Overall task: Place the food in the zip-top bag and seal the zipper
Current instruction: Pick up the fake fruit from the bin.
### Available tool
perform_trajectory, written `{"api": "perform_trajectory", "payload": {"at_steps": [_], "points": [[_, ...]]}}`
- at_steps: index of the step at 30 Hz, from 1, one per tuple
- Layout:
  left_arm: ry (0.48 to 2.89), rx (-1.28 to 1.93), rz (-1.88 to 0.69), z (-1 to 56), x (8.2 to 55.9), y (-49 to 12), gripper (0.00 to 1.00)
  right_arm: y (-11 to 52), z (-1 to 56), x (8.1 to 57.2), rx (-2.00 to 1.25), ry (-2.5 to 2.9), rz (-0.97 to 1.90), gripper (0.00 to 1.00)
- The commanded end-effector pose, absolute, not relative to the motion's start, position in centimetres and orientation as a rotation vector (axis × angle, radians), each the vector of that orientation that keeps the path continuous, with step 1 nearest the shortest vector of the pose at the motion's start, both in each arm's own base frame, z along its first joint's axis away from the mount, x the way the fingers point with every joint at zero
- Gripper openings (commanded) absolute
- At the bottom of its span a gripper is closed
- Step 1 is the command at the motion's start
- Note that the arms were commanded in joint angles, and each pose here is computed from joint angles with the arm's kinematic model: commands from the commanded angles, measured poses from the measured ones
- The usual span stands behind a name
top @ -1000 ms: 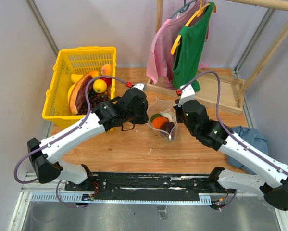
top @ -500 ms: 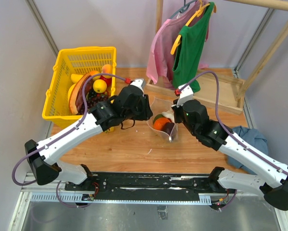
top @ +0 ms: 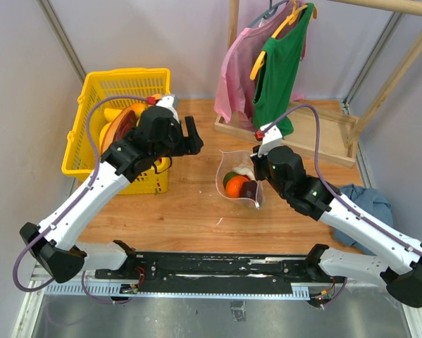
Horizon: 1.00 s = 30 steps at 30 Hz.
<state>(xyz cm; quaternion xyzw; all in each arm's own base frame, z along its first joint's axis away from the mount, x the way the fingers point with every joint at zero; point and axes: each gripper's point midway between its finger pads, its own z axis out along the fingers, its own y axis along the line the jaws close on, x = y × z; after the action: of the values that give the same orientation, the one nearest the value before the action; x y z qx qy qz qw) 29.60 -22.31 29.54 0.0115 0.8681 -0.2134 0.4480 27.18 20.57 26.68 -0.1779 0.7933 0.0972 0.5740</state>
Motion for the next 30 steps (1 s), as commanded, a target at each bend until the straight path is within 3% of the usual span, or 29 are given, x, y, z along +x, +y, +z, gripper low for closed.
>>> {"api": "perform_trajectory", "payload": {"at_steps": [1,7,14,30], "points": [[2.042,-0.024,-0.499,33.2,31.7,-18.9,0.83,20.6,27.0,27.7,-0.392,1.836,0.241,0.01],[1.981,-0.176,-0.403,33.7,36.2,-13.2,0.93,20.6,27.2,27.8,-0.395,1.828,0.240,0.01],[1.968,-0.335,-0.424,31.2,42.3,-8.1,0.97,20.9,27.2,27.7,-0.395,1.814,0.263,0.01],[2.003,-0.483,-0.590,23.5,55.3,-3.9,0.99,21.0,27.1,28.0,-0.410,1.800,0.253,0.01]]}}
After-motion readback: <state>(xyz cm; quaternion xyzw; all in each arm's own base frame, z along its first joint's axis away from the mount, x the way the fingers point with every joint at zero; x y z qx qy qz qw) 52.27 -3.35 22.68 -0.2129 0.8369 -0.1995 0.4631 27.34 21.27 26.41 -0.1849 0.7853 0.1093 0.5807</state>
